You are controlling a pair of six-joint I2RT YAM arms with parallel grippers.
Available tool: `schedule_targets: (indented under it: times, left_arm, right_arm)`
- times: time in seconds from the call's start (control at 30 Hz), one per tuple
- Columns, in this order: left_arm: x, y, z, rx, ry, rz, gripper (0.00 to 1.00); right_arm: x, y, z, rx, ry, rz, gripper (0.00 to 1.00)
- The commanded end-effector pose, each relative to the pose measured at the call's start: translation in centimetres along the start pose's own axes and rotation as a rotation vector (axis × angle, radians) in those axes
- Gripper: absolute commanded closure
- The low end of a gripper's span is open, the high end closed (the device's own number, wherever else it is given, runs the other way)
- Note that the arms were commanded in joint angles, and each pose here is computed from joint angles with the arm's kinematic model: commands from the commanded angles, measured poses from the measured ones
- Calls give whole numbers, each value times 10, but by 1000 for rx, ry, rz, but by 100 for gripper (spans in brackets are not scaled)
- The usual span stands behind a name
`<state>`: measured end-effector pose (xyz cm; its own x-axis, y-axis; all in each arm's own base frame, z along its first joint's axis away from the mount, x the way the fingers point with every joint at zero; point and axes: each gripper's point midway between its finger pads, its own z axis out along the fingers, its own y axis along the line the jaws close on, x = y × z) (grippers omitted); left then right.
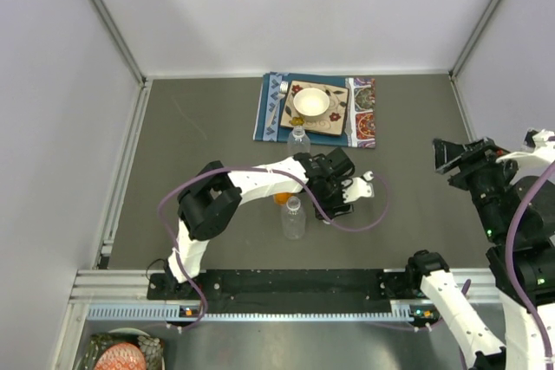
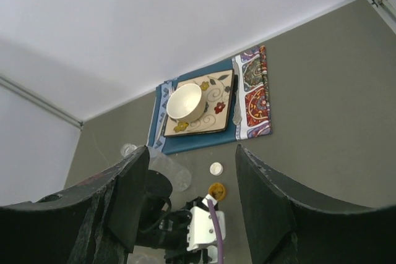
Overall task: Screw on the bottle caps
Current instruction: Pick up the bottle cap from the center of the board.
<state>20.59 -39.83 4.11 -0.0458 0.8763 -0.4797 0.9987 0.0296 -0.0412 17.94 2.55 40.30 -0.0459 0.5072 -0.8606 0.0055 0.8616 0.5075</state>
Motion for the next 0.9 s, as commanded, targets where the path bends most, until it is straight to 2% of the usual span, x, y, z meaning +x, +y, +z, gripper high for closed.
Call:
schedule_targets:
  times: [0.0, 0.4, 0.6, 0.7, 0.73, 0.83, 0.87]
  left_arm:
    - [-9, 4, 7, -16, -40, 5, 38]
    - [1, 9, 18, -34, -3, 24, 47]
    - [4, 12, 20, -44, 2, 41, 48]
    - [5, 10, 23, -38, 6, 39, 55]
    - [6, 10, 24, -34, 6, 39, 64]
    - [9, 5, 28, -20, 15, 42, 81]
    - [10, 4, 29, -18, 20, 45, 83]
  right_arm:
    - [-1, 5, 4, -24, -5, 9, 41]
    - [3, 7, 4, -41, 5, 3, 42]
    - [6, 7, 6, -42, 13, 7, 42]
    - [7, 7, 7, -43, 17, 6, 42]
    - [8, 7, 7, -44, 19, 6, 42]
    - [8, 8, 7, -49, 19, 8, 42]
    - [8, 8, 7, -50, 18, 10, 42]
